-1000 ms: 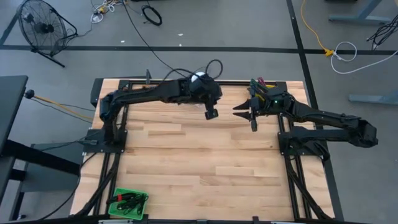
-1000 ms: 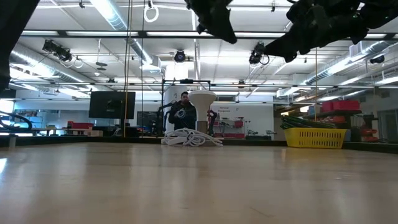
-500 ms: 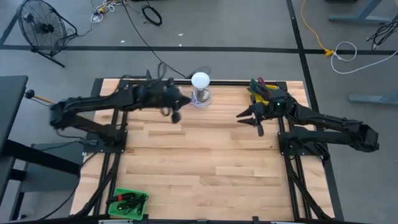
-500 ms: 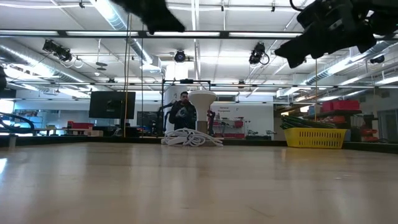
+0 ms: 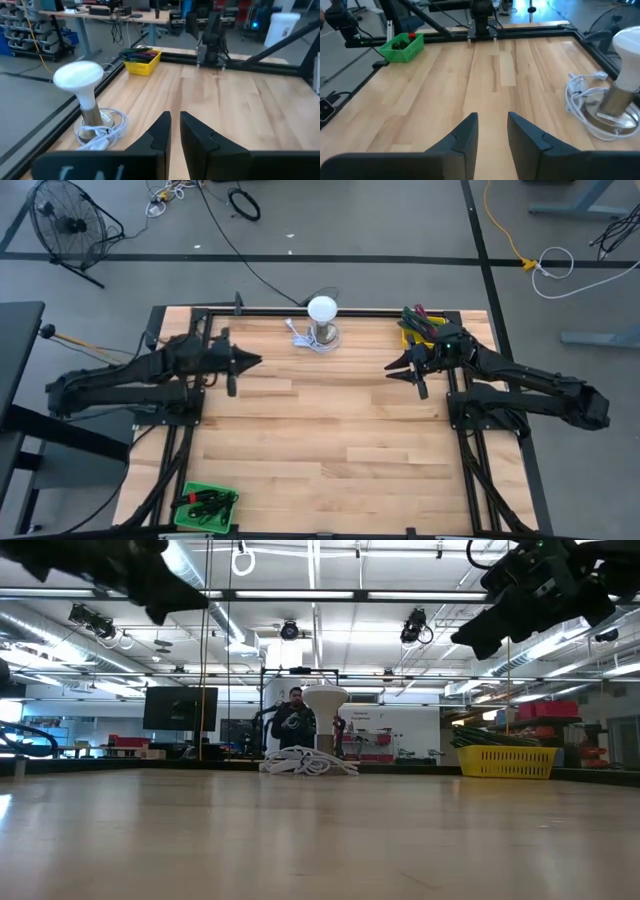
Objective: Pick & Place USB Port
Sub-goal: Return to Home Position
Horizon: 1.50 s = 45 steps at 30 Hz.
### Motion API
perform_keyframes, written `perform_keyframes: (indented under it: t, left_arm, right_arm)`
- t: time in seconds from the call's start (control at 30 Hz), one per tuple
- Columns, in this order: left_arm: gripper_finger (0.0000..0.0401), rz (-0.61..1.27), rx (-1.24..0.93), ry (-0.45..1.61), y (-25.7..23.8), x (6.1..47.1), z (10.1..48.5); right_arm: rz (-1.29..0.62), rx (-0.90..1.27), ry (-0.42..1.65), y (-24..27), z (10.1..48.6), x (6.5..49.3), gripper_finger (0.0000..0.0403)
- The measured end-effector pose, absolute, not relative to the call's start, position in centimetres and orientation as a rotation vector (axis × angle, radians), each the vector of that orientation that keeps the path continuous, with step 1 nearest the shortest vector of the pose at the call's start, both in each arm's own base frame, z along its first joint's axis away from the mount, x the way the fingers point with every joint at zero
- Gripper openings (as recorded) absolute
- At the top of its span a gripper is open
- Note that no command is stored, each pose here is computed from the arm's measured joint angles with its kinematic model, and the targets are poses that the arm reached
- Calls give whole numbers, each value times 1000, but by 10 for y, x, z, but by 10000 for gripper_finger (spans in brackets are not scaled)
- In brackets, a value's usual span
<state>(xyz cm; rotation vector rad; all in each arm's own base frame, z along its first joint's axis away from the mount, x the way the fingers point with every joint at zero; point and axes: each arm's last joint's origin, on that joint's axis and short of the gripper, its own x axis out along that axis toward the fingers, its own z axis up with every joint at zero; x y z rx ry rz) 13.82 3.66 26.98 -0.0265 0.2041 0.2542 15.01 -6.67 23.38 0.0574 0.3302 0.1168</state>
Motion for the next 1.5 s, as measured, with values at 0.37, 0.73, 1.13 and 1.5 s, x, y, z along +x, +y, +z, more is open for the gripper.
perform_keyframes:
  t: [0.37,0.73,1.13,1.5]
  left_arm:
    - [41,272,-110,115,27,103,222]
    - [41,365,-179,70,28,93,194]
    - [41,520,-191,49,30,84,188]
    - [41,529,-184,93,29,81,183]
  right_arm:
    - [76,150,236,-62,198,141,104]
    - [-137,257,82,-56,158,120,104]
    - [-251,239,97,-43,157,122,104]
    - [-278,201,31,-23,164,127,104]
